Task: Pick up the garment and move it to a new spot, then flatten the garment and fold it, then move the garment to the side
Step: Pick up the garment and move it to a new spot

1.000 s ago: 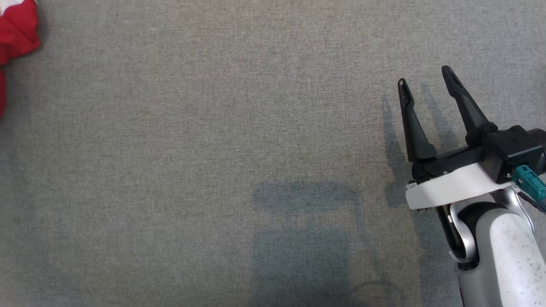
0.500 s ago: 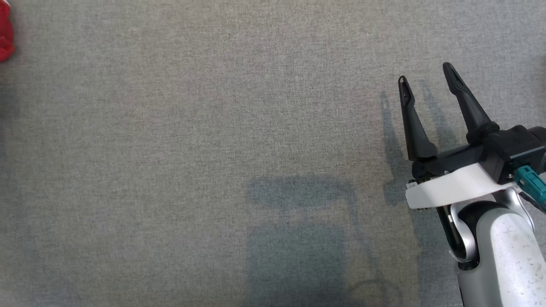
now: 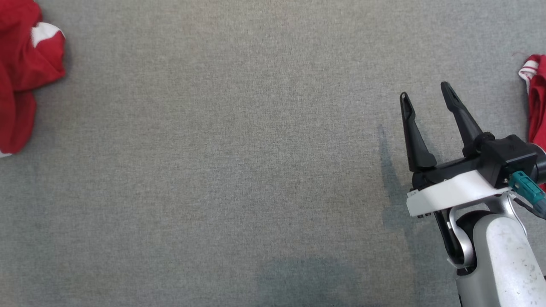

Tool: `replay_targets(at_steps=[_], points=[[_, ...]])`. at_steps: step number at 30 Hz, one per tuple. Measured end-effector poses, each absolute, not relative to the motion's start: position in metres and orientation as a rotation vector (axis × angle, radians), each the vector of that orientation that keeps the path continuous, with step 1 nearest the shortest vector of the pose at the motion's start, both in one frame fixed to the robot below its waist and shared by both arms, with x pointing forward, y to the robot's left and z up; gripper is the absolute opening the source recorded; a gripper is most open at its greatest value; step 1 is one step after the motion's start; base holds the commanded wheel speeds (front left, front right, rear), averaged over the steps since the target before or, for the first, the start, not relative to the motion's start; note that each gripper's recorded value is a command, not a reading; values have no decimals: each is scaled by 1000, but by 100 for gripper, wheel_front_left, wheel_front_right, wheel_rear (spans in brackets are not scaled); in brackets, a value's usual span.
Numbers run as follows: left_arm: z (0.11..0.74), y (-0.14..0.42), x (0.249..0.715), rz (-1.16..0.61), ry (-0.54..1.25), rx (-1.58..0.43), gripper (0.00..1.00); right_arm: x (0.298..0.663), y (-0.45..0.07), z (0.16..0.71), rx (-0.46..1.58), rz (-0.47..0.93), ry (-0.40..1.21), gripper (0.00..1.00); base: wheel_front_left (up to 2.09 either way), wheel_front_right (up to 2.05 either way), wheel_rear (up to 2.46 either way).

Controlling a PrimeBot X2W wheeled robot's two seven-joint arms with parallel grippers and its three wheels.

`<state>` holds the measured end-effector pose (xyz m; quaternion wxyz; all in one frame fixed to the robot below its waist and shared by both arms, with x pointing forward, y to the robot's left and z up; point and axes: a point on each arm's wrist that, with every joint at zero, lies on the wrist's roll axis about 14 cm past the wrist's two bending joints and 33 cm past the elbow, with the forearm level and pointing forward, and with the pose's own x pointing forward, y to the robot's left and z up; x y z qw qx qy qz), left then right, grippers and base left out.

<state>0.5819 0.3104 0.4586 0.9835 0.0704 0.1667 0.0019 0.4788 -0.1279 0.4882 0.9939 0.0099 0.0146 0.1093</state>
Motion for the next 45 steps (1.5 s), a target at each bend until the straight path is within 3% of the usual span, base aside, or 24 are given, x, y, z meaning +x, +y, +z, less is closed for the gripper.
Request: replay_targets(at_steps=[11, 22, 35, 45], points=[[552, 242, 556, -223, 142, 269, 0, 447, -133, 523, 65, 204, -38, 100, 0, 0, 0], [595, 119, 488, -594, 8, 302, 0, 410, -152, 556, 78, 154, -115, 100, 0, 0, 0], [510, -52, 390, -1032, 90, 84, 0, 389, -189, 554, 76, 45, -110, 100, 0, 0, 0], [452, -100, 376, -1070, 231, 7, 0, 389, -202, 546, 83, 6, -94, 100, 0, 0, 0]])
